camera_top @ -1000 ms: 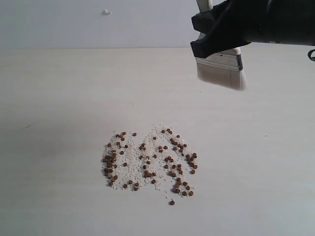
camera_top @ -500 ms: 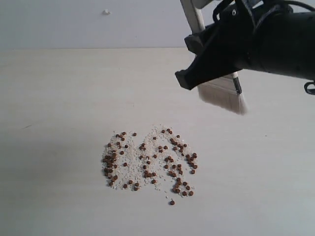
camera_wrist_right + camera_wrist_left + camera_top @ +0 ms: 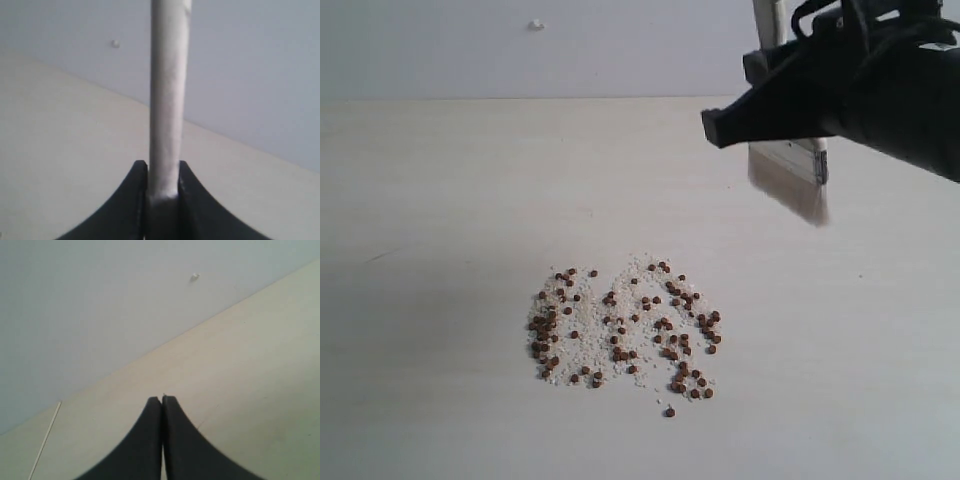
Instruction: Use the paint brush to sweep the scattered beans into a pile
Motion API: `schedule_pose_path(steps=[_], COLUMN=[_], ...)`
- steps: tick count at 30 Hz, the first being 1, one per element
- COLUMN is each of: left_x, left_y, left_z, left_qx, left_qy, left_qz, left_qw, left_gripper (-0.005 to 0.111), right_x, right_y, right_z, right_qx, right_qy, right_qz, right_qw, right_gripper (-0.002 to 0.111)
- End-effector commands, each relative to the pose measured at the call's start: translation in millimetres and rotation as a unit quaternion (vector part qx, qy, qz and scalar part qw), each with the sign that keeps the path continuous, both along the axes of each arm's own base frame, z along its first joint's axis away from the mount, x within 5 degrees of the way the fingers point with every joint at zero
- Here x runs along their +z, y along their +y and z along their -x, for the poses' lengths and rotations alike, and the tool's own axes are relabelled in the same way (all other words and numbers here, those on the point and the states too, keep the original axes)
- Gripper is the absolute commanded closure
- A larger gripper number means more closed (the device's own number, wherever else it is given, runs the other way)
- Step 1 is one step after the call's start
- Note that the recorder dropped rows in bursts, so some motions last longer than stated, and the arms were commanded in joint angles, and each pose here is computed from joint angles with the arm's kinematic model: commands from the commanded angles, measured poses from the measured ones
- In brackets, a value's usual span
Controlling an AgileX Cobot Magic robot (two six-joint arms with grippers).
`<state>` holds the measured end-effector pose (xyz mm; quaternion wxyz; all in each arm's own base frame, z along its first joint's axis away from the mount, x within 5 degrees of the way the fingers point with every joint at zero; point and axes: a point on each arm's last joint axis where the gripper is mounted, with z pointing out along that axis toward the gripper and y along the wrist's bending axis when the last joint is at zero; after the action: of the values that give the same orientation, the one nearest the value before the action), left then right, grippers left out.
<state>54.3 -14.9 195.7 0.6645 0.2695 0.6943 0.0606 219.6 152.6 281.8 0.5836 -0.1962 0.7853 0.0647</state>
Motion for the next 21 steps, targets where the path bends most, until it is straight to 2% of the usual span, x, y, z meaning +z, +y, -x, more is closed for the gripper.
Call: schedule_pose_path(steps=[1,6,10,13,21], left_x=[0,0,0,0,0], left_y=[0,0,0,0,0], left_z=[0,0,0,0,0], left_qx=[0.001,0.001,0.001,0.001,0.001], left_qy=[-0.002,-0.002,-0.002,-0.002,-0.002], left_qz=[0.001,0.001,0.001,0.001,0.001], left_qw=[1.000,1.000,1.000,1.000,1.000], left_gripper=[0.107,0.107,0.107,0.107,0.107], right_x=[14,10,-3,-13,-32], right_y=[-2,-16,-31,-32,-21], right_z=[-3,-2,4,8,15], right_qx=[-0.011,-0.065,-0.112,-0.095,0.040], right_qy=[-0.068,-0.146,-0.174,-0.170,-0.134], right_qz=[-0.039,-0.029,-0.032,-0.009,-0.006], right_qw=[0.997,0.987,0.978,0.981,0.990], right_gripper=[0.108,0.108,0.108,0.108,0.108])
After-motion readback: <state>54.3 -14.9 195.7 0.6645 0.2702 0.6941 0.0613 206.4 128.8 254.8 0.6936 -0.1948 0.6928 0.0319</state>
